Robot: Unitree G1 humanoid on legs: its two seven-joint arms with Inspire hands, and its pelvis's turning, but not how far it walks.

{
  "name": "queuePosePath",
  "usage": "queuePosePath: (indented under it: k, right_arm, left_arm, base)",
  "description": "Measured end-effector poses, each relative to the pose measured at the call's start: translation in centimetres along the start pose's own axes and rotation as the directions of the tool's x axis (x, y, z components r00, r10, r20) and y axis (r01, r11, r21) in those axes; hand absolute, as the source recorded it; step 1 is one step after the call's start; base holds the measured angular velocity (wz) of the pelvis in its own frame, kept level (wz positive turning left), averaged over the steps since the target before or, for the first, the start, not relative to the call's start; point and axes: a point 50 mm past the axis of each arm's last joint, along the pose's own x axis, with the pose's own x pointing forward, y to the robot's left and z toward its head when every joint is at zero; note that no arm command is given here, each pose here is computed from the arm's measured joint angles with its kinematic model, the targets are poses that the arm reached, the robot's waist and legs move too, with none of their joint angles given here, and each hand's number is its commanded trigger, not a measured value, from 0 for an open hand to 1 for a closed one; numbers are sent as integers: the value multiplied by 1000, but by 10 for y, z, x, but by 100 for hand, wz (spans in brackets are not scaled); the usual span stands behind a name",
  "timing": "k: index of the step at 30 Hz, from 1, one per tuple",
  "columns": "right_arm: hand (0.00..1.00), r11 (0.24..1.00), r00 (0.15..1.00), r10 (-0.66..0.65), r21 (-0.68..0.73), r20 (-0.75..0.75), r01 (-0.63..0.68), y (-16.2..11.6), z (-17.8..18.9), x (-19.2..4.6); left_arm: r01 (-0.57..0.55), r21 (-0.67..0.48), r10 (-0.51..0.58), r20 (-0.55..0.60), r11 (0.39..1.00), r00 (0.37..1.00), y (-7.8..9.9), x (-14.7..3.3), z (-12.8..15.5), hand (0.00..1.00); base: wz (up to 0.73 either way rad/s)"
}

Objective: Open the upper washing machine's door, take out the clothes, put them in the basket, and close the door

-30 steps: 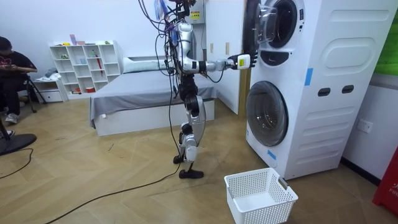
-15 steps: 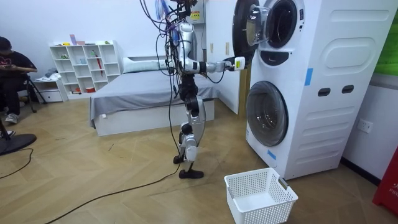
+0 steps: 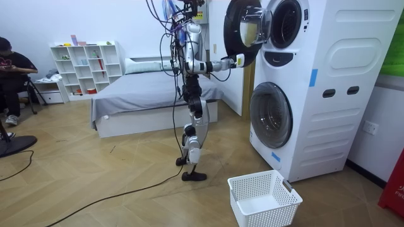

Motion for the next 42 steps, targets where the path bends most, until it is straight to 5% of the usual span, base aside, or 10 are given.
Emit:
queuePosePath:
  k: [42]
  right_arm:
    - [0,957,975,218,-184,-48,-223,40,12,41]
  left_arm:
    - [9,56,-11,34,998,999,-1,3,17,0]
  base:
    - [6]
